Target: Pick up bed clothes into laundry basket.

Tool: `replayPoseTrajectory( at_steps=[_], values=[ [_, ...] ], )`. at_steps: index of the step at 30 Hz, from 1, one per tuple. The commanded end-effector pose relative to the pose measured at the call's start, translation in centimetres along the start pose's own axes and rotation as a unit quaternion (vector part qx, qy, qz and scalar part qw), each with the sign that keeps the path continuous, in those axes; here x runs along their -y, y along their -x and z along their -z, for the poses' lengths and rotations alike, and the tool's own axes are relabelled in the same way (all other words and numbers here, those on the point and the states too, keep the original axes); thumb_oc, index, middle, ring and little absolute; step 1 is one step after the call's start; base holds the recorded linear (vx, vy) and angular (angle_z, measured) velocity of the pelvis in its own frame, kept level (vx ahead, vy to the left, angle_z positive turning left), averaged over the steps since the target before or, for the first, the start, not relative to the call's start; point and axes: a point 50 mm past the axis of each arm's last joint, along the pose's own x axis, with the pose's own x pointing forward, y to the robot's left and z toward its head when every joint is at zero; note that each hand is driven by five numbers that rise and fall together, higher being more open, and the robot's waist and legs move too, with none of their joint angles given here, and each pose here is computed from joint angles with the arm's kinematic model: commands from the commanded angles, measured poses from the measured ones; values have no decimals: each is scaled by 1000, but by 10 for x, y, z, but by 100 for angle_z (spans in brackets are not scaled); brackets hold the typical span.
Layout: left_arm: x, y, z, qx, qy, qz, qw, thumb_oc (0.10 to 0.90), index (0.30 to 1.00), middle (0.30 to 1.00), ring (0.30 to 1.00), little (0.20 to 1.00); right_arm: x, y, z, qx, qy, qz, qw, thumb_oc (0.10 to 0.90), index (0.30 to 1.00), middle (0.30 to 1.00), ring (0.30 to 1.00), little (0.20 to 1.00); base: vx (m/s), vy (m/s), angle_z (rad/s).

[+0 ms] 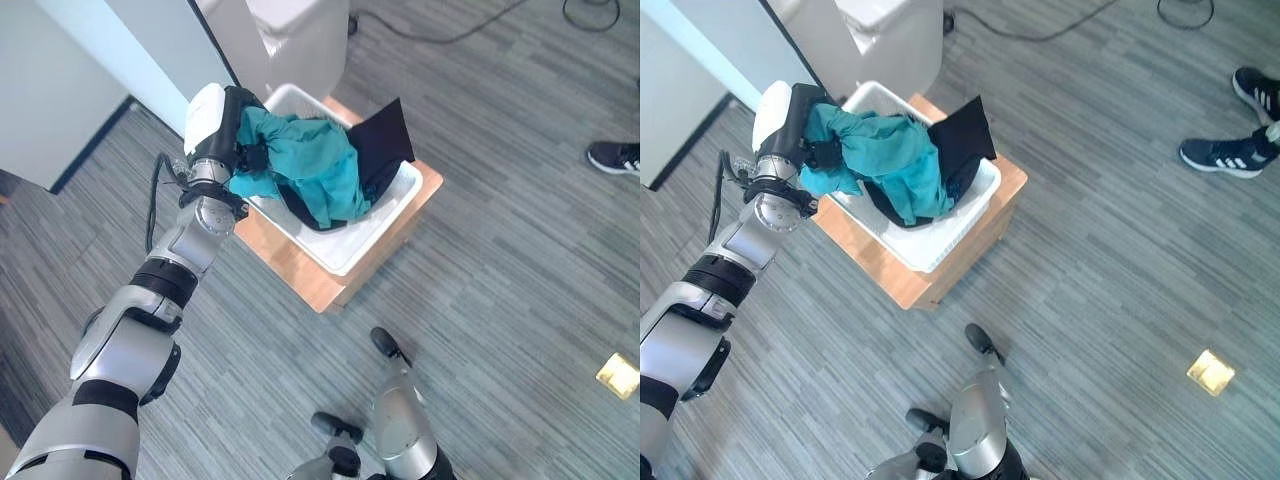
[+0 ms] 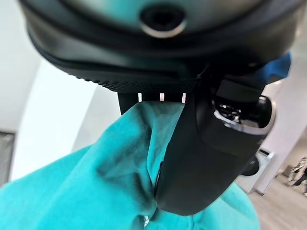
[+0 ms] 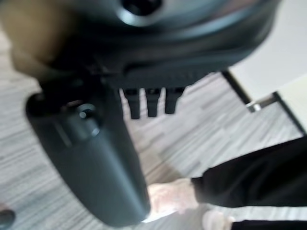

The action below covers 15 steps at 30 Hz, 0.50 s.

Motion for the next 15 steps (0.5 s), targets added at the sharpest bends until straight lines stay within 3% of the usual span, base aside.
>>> replayPoseTrajectory(
  at_steps=[1,8,10,12,15],
  values=[
    [-47,-20,-20,34,44,-82,995,800,900,900,900,900,13,2,20,-10,33,32,999,800,900,900,900,900,68,-28,-1],
    [-41,-25,-43,55,158,-69,984,800,900,900,900,900,11,4,20,2,35,35,999,800,900,900,900,900,41,-32,5],
    [-36,-18,-61,95,255,-57,961,800,900,900,900,900,18,1,10,17,35,45,998,800,900,900,900,900,54,-68,27],
    [-33,-15,-66,106,280,-48,953,800,900,900,900,900,20,0,6,23,40,48,998,800,900,900,900,900,51,-61,27],
    [-35,-3,-86,153,370,-27,916,800,900,900,900,900,36,-3,1,25,77,69,994,800,900,900,900,900,48,-70,26]
  ],
)
